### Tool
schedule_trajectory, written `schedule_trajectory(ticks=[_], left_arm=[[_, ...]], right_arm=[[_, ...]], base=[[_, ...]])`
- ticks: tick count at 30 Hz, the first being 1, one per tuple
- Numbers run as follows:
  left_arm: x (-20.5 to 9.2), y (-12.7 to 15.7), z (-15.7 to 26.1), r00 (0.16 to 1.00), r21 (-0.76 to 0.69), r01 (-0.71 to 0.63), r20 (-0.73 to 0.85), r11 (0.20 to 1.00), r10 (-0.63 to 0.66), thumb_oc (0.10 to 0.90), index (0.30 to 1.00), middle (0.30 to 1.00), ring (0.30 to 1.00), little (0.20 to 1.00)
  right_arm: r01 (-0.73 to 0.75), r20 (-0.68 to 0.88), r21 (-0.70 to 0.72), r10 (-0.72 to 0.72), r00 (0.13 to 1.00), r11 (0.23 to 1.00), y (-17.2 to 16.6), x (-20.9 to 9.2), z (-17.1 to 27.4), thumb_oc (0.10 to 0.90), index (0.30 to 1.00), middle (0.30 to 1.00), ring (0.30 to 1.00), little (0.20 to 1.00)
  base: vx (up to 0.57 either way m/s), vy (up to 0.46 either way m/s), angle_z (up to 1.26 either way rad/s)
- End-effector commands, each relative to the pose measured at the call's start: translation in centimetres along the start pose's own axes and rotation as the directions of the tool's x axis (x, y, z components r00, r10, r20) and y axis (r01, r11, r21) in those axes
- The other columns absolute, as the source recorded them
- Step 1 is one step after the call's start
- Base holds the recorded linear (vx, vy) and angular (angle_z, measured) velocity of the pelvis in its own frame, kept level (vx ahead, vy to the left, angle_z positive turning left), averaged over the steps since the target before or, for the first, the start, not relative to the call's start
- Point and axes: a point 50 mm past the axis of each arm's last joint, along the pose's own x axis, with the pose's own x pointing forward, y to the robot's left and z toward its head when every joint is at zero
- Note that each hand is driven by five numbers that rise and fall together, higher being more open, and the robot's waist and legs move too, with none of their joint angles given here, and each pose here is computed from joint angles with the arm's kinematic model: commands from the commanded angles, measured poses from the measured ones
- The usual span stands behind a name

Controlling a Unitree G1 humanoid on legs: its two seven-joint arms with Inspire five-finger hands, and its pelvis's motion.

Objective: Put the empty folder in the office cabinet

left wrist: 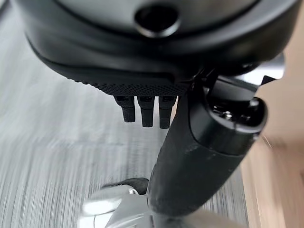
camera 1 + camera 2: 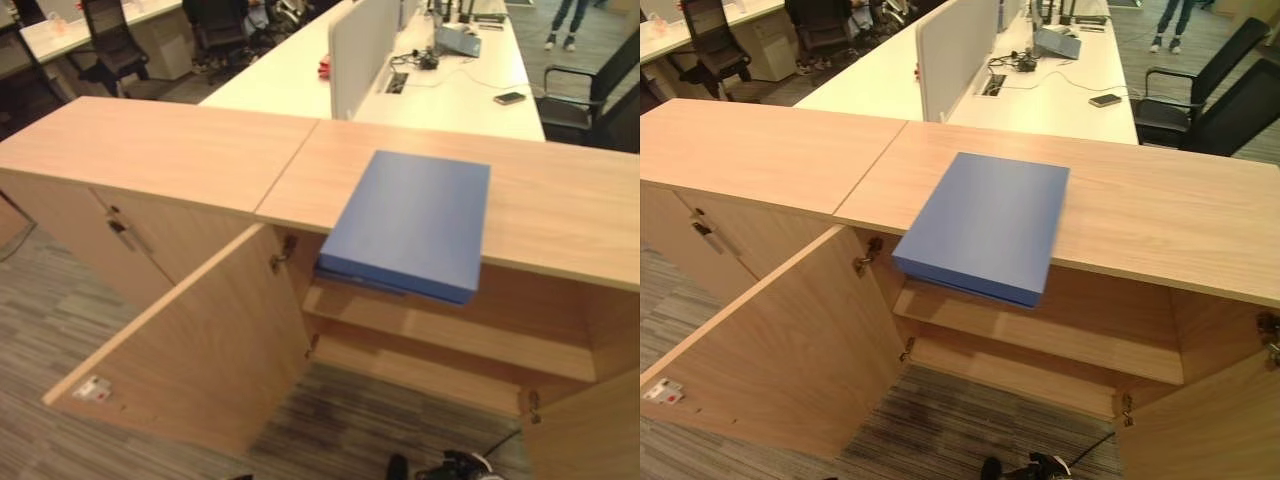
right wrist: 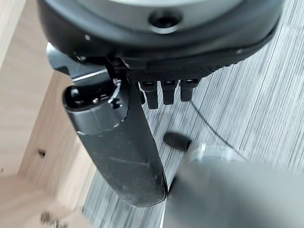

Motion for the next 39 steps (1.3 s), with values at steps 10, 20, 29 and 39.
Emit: schedule_trajectory(ticks=[10, 20, 29, 39], left_arm=[[-9.0, 5.0, 15.8, 0.572, -0.062, 0.252, 0.815, 0.966, -0.097, 0.8, 0.9, 0.9, 0.9, 0.9], [-14.0, 9.8, 15.5, 0.396, -0.408, 0.083, 0.851, 0.909, 0.346, 0.8, 0.9, 0.9, 0.9, 0.9], [-15.5, 13.7, 13.5, 0.258, -0.678, -0.258, 0.638, 0.688, 0.726, 0.8, 0.9, 0.9, 0.9, 0.9], [-18.7, 16.0, 16.1, -0.052, -0.683, -0.499, 0.637, 0.533, 0.769, 0.8, 0.9, 0.9, 0.9, 0.9]], right_arm=[[0.102, 0.046, -0.028, -0.101, 0.994, 0.994, -4.2, -0.1, 1.9, 0.8, 0.9, 0.9, 0.9, 0.9], [0.056, 0.022, 0.03, -0.056, 0.998, 0.998, -1.7, -0.2, -0.4, 0.8, 0.9, 0.9, 0.9, 0.9], [0.048, -0.029, 0.1, -0.045, 0.999, 0.994, 0.5, -0.5, -2.5, 0.8, 0.9, 0.9, 0.9, 0.9], [0.046, -0.049, 0.096, -0.041, 0.998, 0.994, 1.9, -0.6, -3.1, 0.8, 0.9, 0.9, 0.9, 0.9]], base=[[0.01, -0.146, -0.04], [0.07, -0.007, -0.07], [0.04, 0.011, 0.17], [0.0, 0.015, 0.01]])
